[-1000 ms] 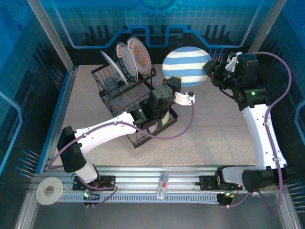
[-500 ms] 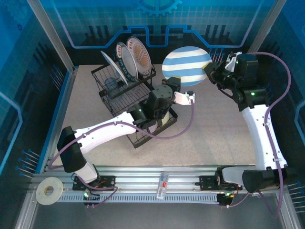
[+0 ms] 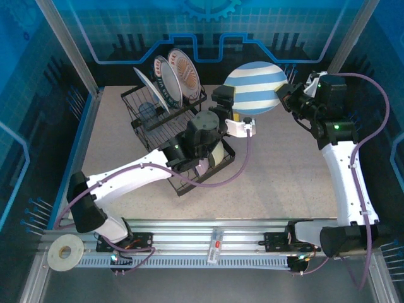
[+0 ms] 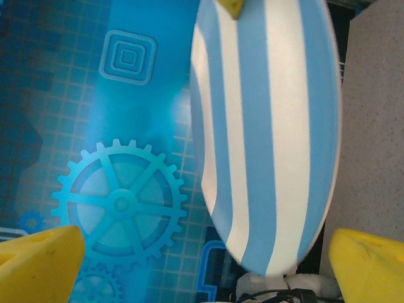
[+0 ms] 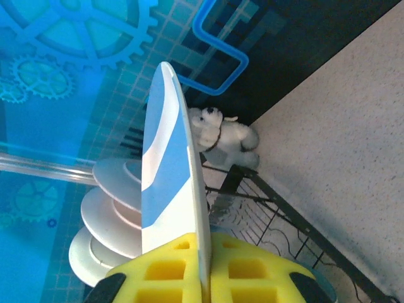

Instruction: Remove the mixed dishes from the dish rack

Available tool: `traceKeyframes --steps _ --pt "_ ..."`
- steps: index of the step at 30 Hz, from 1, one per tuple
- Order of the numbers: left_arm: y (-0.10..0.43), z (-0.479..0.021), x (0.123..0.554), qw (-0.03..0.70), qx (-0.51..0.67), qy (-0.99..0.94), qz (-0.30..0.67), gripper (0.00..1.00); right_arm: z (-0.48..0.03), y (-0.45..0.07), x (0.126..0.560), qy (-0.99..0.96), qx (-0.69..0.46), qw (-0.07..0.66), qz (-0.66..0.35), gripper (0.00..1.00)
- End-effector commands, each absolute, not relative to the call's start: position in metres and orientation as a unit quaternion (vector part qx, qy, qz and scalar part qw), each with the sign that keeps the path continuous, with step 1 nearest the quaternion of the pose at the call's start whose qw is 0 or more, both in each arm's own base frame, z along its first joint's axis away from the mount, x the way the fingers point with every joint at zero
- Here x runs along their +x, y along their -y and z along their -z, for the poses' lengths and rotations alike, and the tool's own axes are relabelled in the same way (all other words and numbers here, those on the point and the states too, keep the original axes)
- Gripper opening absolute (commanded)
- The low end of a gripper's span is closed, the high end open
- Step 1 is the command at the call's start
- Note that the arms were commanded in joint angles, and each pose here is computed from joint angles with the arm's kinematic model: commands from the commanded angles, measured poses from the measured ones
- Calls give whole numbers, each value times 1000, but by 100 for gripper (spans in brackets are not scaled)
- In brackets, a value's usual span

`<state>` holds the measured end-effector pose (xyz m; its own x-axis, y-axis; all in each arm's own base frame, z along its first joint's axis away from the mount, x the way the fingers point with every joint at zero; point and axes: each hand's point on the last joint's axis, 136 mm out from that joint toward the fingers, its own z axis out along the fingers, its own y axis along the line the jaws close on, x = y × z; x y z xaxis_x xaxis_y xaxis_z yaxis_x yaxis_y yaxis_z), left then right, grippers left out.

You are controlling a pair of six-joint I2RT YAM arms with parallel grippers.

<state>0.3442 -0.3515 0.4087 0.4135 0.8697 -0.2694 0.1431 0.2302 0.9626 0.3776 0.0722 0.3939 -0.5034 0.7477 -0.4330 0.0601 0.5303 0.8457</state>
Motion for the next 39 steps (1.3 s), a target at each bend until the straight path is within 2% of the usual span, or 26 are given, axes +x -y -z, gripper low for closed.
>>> traceKeyframes --steps 1,11,20,28,39 --pt "341 -437 328 676 516 -480 -217 99 -412 -59 382 -741 252 466 -414 0" --pt "313 -460 308 699 449 -547 -105 99 -382 -18 404 -705 278 507 -410 0" --pt "249 -477 310 685 317 -656 20 99 -329 13 425 -712 309 508 -373 0" --pt "187 -485 316 621 144 -759 136 99 -276 42 446 -717 341 503 -340 0" --pt "151 -480 310 554 65 -801 218 99 -198 88 481 -723 407 476 -292 0"
